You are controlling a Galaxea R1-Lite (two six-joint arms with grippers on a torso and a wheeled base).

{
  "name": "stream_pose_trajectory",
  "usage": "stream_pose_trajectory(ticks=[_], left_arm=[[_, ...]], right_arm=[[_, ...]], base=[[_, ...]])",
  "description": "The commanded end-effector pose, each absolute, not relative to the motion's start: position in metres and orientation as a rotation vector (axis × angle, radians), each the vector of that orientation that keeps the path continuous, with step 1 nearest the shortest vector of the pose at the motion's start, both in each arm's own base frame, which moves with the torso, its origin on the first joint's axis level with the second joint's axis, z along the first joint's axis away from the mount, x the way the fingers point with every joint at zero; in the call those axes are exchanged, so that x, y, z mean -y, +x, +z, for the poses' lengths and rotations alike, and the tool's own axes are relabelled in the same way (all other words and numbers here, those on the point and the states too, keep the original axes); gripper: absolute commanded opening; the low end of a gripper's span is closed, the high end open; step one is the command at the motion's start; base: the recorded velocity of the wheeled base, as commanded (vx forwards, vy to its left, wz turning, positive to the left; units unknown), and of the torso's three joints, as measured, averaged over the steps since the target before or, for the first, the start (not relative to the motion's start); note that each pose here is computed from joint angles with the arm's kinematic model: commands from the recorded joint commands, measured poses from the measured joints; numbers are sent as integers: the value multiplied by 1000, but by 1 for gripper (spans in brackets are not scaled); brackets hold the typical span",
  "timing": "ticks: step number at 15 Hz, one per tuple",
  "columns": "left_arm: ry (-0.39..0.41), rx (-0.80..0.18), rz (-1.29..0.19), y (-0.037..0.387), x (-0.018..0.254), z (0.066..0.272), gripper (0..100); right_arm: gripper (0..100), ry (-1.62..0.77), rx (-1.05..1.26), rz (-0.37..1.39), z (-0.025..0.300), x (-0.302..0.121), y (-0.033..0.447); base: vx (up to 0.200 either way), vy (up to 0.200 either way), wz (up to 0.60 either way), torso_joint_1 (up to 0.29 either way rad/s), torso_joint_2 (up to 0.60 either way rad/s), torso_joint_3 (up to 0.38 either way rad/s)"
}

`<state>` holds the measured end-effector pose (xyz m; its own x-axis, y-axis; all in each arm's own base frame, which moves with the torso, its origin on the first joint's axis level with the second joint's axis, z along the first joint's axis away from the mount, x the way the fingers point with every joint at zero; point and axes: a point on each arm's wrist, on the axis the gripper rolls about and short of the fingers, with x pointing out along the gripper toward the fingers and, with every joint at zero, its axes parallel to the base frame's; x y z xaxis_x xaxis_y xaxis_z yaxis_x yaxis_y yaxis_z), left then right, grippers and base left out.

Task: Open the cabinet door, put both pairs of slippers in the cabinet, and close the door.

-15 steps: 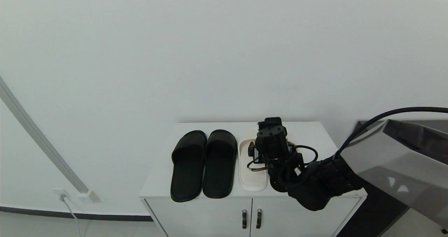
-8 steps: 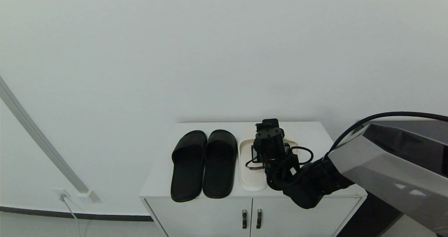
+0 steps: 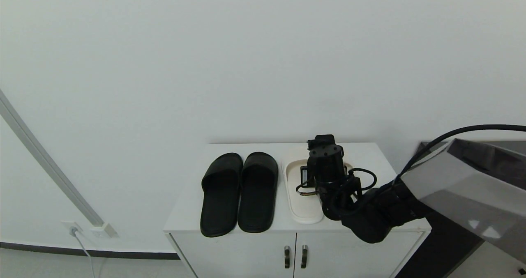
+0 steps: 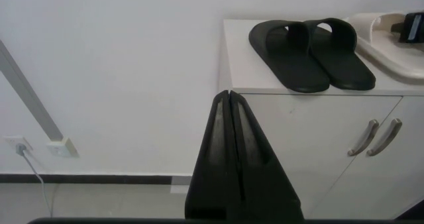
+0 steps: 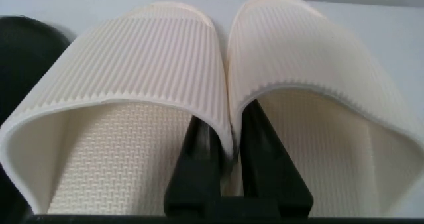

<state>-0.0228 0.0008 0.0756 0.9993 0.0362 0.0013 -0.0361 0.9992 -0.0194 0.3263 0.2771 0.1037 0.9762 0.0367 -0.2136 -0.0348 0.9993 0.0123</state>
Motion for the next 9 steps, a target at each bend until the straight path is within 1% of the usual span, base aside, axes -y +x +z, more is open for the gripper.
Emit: stream_pose_trajectory(ticks=[1, 2, 4, 5, 7, 8, 9], left_arm=[[-20, 2, 37, -23, -1, 76, 0], [-18, 2, 35, -23, -1, 76, 0], [-18, 2, 35, -23, -1, 76, 0], [-18, 2, 35, -23, -1, 76, 0], [-18, 2, 35, -23, -1, 76, 0], [-18, 0, 35, -23, -1, 76, 0], [-18, 2, 37, -23, -1, 76, 0]], right_arm=[[0, 44, -172, 111, 146, -261, 302], [0, 28, -151, 205, 168, -249, 282], [0, 27, -122, 388, 197, -228, 247], [0, 26, -117, 484, 206, -216, 230], [0, 22, -115, 609, 216, -198, 205], [0, 25, -121, 723, 225, -183, 186], [0, 28, -125, 801, 230, -175, 175]], base=[[0, 0, 0, 0, 0, 0], [0, 0, 0, 0, 0, 0], [0, 0, 0, 0, 0, 0], [0, 0, 0, 0, 0, 0], [0, 0, 0, 0, 0, 0], [0, 0, 0, 0, 0, 0], [0, 0, 0, 0, 0, 0]])
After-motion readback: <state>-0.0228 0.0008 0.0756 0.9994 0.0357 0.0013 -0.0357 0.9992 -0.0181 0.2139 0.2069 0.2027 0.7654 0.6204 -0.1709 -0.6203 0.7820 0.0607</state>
